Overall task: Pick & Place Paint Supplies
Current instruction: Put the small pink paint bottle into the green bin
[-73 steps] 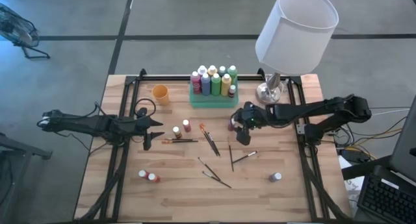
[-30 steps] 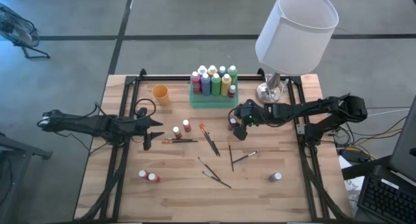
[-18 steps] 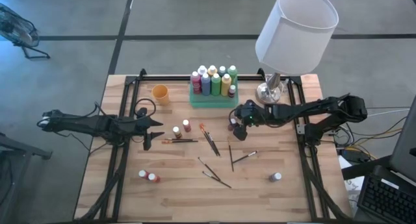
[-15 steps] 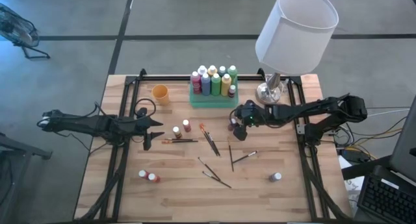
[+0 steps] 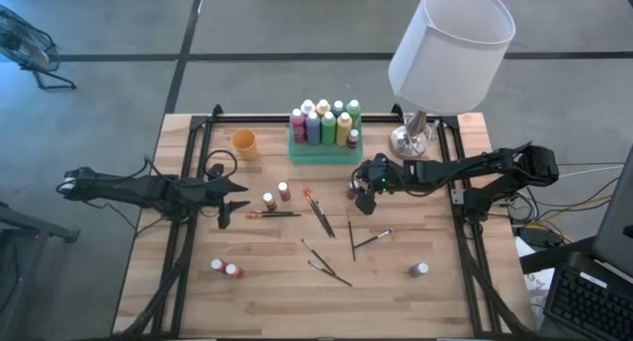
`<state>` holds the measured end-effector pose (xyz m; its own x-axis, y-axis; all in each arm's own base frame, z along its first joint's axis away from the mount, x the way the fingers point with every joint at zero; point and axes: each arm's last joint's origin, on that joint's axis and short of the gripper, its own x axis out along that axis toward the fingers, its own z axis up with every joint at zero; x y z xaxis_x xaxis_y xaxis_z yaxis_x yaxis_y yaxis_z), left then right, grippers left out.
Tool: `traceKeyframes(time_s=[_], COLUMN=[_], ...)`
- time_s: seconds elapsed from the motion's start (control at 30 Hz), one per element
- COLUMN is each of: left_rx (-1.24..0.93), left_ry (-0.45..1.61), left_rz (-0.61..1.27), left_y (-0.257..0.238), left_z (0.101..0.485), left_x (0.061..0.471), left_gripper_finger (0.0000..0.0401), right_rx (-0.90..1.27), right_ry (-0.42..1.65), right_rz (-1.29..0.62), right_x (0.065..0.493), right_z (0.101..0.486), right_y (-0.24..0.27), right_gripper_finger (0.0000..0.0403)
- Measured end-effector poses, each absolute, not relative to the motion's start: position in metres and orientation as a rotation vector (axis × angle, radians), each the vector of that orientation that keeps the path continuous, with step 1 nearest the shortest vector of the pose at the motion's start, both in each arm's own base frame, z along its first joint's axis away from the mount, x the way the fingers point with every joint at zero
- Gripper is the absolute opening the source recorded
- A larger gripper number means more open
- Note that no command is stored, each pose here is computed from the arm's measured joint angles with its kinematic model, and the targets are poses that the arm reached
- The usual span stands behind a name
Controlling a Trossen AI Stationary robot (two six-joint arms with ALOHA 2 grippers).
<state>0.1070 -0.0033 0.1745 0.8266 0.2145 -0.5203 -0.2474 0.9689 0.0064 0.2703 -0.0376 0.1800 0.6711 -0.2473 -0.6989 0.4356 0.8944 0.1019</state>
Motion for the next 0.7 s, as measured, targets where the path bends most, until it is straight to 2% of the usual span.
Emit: traceKeyframes(time_s=[0.4,0.7], left_rx=[-0.062,-0.062], left_ry=[0.545,0.545], left_rz=[0.245,0.245], left_y=[-0.0034,-0.0034], left_z=[0.1745,0.1746], left_x=[0.107,0.107], left_gripper_finger=[0.02,0.02], right_rx=[0.278,0.278], right_ry=[0.732,0.732], right_rz=[-0.394,-0.394], right_x=[0.2708,0.2708], right_z=[0.1805,0.1804], right_y=[-0.0377,-0.0377], right_gripper_finger=[0.0242,0.0212])
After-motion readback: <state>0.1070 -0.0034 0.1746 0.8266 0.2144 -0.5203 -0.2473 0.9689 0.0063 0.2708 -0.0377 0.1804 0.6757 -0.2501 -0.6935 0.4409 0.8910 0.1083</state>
